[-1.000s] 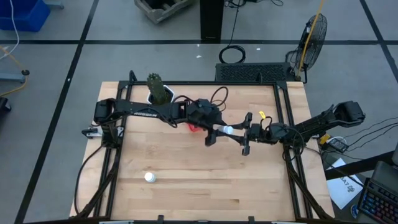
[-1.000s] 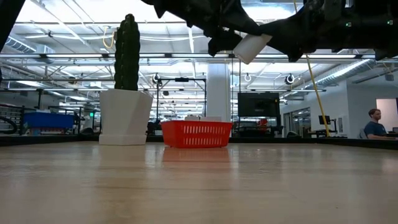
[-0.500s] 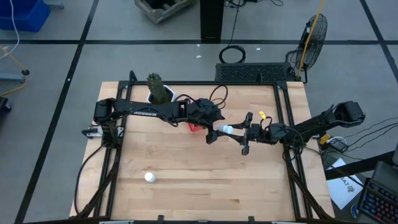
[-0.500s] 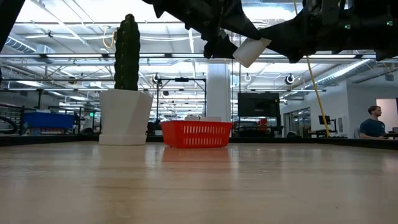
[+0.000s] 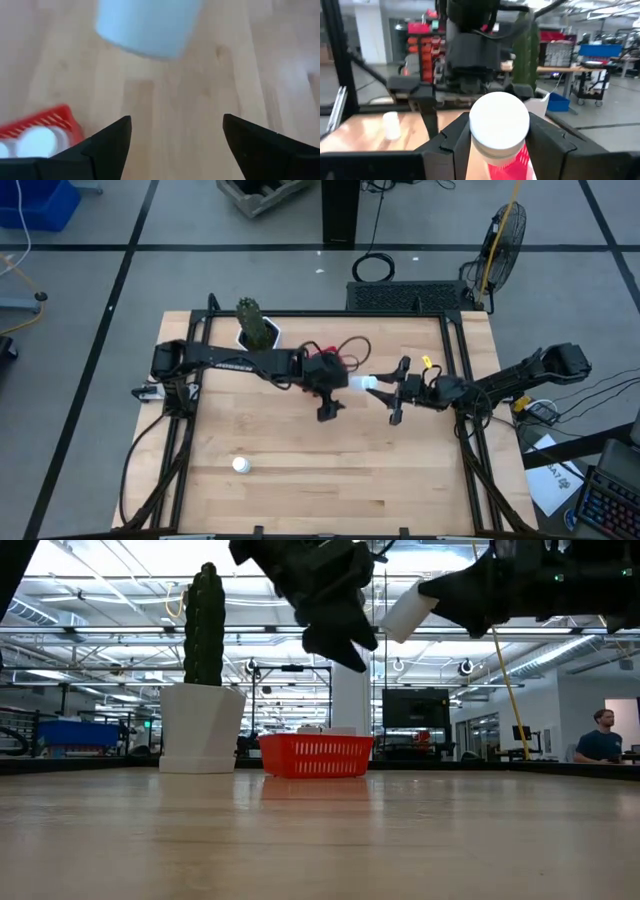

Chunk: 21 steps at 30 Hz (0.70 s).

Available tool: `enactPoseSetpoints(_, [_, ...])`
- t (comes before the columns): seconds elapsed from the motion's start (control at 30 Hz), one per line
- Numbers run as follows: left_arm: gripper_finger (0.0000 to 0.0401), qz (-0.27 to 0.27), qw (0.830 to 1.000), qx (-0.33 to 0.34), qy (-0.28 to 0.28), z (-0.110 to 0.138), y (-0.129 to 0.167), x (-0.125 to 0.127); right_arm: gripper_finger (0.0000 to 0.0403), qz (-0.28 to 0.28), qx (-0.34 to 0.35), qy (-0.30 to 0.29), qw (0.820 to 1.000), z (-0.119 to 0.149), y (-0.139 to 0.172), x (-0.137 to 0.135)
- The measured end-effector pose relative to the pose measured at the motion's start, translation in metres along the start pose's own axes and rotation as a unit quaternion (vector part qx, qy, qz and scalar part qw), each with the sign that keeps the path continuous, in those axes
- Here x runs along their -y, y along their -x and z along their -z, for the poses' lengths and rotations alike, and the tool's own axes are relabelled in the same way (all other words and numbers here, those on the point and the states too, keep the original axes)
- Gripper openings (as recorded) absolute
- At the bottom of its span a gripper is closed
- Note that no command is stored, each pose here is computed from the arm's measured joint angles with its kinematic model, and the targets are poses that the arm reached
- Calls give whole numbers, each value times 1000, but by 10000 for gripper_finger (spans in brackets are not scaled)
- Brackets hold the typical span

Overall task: Pick and place pill bottles into a basket
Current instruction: Adjust the white pill bottle in the red bin

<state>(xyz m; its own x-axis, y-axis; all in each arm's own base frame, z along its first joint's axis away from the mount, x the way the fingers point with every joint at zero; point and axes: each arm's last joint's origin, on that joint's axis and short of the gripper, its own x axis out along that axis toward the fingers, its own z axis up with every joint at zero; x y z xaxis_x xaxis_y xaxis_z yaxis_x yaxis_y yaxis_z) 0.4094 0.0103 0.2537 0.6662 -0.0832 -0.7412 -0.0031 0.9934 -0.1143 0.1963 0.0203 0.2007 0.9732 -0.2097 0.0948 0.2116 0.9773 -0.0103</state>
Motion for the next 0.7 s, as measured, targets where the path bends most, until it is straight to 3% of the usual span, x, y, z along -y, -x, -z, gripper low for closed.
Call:
enactPoseSetpoints(0.27, [276,-9,999,-15,-42,10,-7,16,147,0,-60,6,998,0,-9,-2])
enactPoseSetpoints(0.4, [260,-10,999,-17,-36,17,-3,17,147,1,-68,8,998,-7,-15,-3])
enactPoseSetpoints(0.6, [246,-12,998,57,-36,35,25,17,147,15,-110,-2,994,-10,-26,5])
enactPoseSetpoints(0.7, [244,-19,991,130,-37,45,51,17,147,2,-106,-17,994,-13,-33,10])
